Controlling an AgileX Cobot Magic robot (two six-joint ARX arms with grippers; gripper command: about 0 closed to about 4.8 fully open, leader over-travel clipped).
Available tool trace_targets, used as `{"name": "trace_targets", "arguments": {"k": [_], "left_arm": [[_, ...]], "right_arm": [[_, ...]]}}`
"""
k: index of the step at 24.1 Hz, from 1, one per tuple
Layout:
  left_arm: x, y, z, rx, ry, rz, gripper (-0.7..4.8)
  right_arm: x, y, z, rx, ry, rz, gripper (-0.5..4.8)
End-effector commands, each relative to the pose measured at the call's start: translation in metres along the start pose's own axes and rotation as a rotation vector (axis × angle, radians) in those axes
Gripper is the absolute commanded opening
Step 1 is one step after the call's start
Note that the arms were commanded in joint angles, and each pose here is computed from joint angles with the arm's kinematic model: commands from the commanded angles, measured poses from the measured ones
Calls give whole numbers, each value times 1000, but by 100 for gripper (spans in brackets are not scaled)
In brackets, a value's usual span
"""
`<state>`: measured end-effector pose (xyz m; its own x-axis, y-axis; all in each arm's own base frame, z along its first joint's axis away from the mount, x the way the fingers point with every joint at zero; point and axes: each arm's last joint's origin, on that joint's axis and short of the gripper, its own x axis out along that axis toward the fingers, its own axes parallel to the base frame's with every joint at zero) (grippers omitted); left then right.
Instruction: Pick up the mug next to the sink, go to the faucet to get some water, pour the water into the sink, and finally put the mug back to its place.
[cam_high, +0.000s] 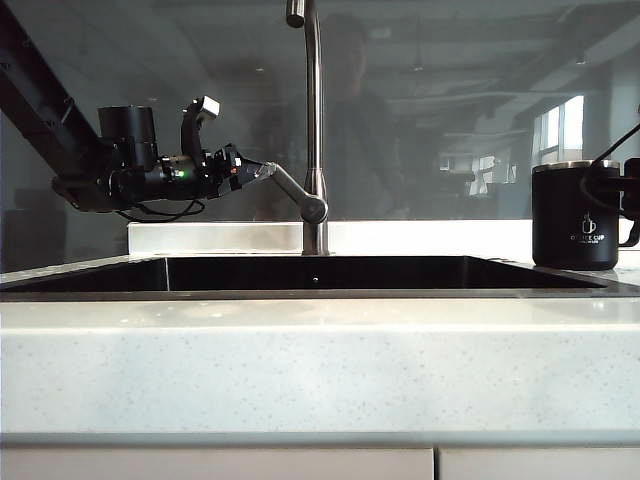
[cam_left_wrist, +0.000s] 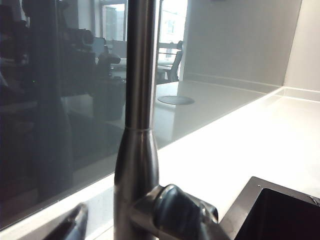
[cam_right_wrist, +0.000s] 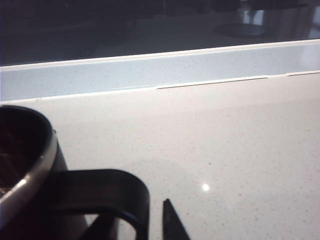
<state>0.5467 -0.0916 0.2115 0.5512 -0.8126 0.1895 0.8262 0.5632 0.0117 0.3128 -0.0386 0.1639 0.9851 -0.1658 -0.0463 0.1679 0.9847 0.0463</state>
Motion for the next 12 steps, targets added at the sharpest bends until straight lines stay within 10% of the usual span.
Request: {"name": "trace_targets", "arguments": {"k": [1,12], "left_arm": [[0,0,5,14,-11,-5,274],[0,0,5,14,-11,-5,274]], "right_arm": [[0,0,4,1,-25,-1,118],[-26,-1,0,6,-24,-4,118]]}}
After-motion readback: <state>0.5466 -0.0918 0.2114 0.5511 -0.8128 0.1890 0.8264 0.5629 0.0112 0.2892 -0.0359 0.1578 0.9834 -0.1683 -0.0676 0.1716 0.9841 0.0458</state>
